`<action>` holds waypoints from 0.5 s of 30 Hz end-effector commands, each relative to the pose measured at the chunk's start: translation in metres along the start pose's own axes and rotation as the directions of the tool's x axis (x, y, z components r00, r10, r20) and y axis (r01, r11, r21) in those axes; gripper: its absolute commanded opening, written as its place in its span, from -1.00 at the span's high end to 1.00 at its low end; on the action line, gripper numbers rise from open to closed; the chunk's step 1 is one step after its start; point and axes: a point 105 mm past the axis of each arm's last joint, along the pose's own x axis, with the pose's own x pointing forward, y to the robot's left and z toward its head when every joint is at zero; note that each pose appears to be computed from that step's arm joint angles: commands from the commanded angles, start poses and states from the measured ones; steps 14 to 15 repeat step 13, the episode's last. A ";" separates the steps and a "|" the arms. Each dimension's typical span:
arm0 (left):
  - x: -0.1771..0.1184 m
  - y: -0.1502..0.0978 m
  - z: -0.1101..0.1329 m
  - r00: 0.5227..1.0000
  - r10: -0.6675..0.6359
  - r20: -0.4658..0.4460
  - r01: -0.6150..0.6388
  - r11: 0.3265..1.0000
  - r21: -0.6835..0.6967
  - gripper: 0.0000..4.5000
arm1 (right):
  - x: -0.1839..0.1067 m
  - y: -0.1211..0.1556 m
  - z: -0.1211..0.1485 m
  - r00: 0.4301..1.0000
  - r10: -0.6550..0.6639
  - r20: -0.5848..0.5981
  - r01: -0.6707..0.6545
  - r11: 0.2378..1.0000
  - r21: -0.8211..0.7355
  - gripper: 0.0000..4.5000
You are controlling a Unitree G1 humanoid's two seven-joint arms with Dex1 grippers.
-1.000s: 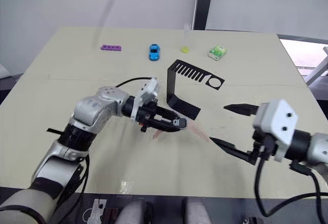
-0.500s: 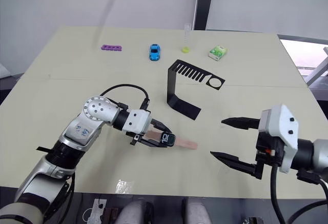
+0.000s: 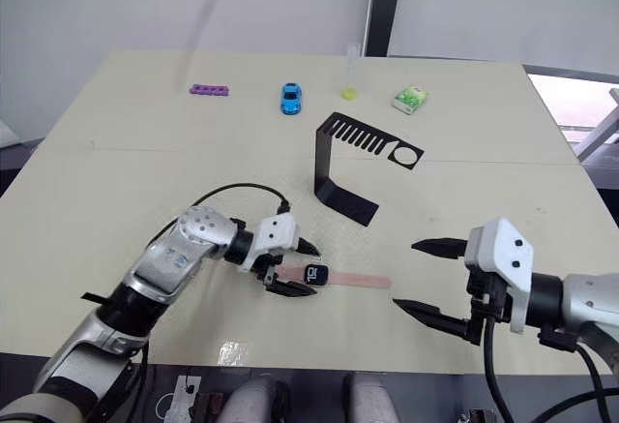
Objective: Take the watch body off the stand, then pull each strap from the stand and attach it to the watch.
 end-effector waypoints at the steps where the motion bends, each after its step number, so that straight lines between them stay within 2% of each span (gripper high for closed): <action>1: -0.064 -0.013 0.015 0.996 -0.033 0.084 0.035 0.999 -0.014 -0.99 | -0.019 -0.008 0.008 0.999 -0.035 -0.001 0.035 0.999 -0.031 -1.00; 6: -0.157 -0.025 0.007 0.999 0.027 0.023 -0.025 0.994 -0.105 -0.99 | -0.047 -0.014 0.006 0.998 -0.050 -0.035 0.051 0.999 0.017 -1.00; 8: -0.180 -0.025 0.005 0.996 0.084 -0.011 -0.084 0.990 -0.116 -0.99 | -0.059 -0.017 0.005 0.997 -0.062 -0.044 0.063 0.998 0.030 -1.00; 11: -0.200 -0.022 0.004 0.985 0.171 -0.035 -0.174 0.979 -0.110 -0.99 | -0.071 -0.022 0.007 0.996 -0.079 -0.050 0.081 0.996 0.035 -1.00; 15: -0.205 -0.019 0.006 0.978 0.206 -0.020 -0.207 0.973 -0.101 -0.99 | -0.076 -0.025 0.008 0.995 -0.091 -0.050 0.093 0.995 0.028 -1.00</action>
